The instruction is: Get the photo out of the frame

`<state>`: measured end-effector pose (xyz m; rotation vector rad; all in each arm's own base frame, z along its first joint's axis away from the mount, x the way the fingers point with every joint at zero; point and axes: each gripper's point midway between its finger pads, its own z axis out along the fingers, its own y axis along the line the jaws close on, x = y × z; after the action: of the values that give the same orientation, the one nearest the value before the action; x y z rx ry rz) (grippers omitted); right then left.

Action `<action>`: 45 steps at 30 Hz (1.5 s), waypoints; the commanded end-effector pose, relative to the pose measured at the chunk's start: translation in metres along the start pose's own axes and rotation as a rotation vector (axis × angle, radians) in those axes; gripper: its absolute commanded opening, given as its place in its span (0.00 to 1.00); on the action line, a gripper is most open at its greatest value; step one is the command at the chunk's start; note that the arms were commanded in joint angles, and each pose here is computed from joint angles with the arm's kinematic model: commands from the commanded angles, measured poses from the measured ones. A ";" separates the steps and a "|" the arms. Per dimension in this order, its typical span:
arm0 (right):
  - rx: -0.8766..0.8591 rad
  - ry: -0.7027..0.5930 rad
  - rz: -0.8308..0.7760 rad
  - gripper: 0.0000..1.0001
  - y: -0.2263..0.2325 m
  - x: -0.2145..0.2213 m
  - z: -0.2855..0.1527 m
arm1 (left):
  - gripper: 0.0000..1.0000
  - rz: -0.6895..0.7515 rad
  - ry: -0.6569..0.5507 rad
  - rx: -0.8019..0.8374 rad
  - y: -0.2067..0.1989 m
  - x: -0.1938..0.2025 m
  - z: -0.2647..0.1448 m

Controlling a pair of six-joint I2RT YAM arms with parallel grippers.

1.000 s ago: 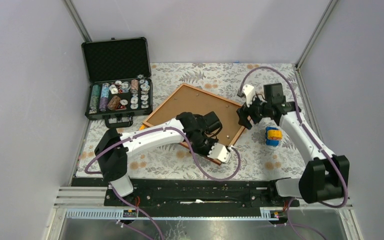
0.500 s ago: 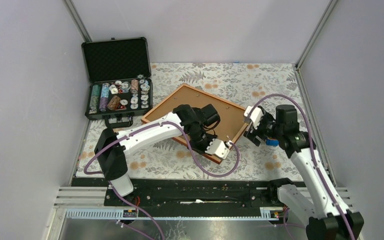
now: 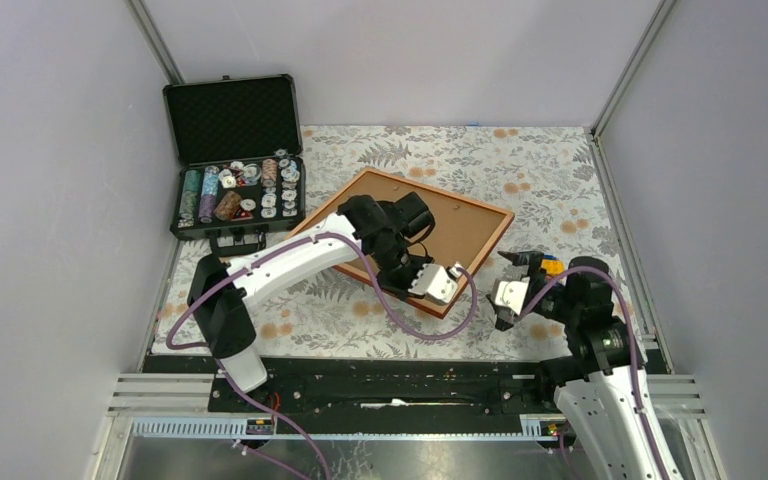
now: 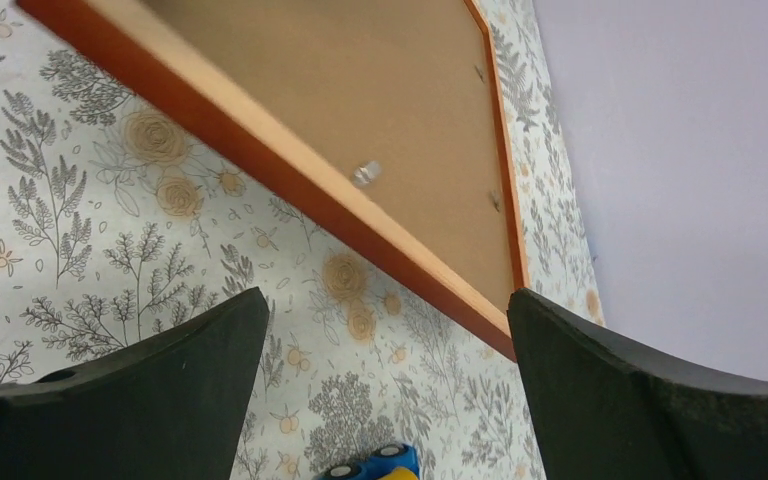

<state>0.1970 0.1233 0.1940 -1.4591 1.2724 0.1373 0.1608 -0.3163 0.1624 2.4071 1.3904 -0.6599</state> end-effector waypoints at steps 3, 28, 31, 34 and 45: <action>0.006 -0.135 -0.178 1.00 0.013 -0.011 0.009 | 0.00 0.082 -0.127 -0.035 0.015 -0.032 -0.019; 0.041 -0.074 -0.547 0.97 0.011 0.017 0.084 | 0.00 0.078 -0.154 -0.003 0.009 -0.032 -0.029; 0.051 -0.064 -0.535 0.90 0.005 0.019 0.093 | 0.00 0.086 -0.152 0.001 0.008 -0.032 -0.029; 0.062 -0.063 -0.523 0.80 0.001 0.018 0.096 | 0.00 0.083 -0.151 0.005 0.007 -0.032 -0.030; 0.091 0.015 -0.450 0.19 -0.017 0.021 0.091 | 0.00 0.096 -0.178 -0.009 -0.001 -0.038 -0.040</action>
<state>0.2546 0.1765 0.1277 -1.7346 0.8593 -0.2141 0.1608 -0.3146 0.1739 2.4129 1.3731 -0.7764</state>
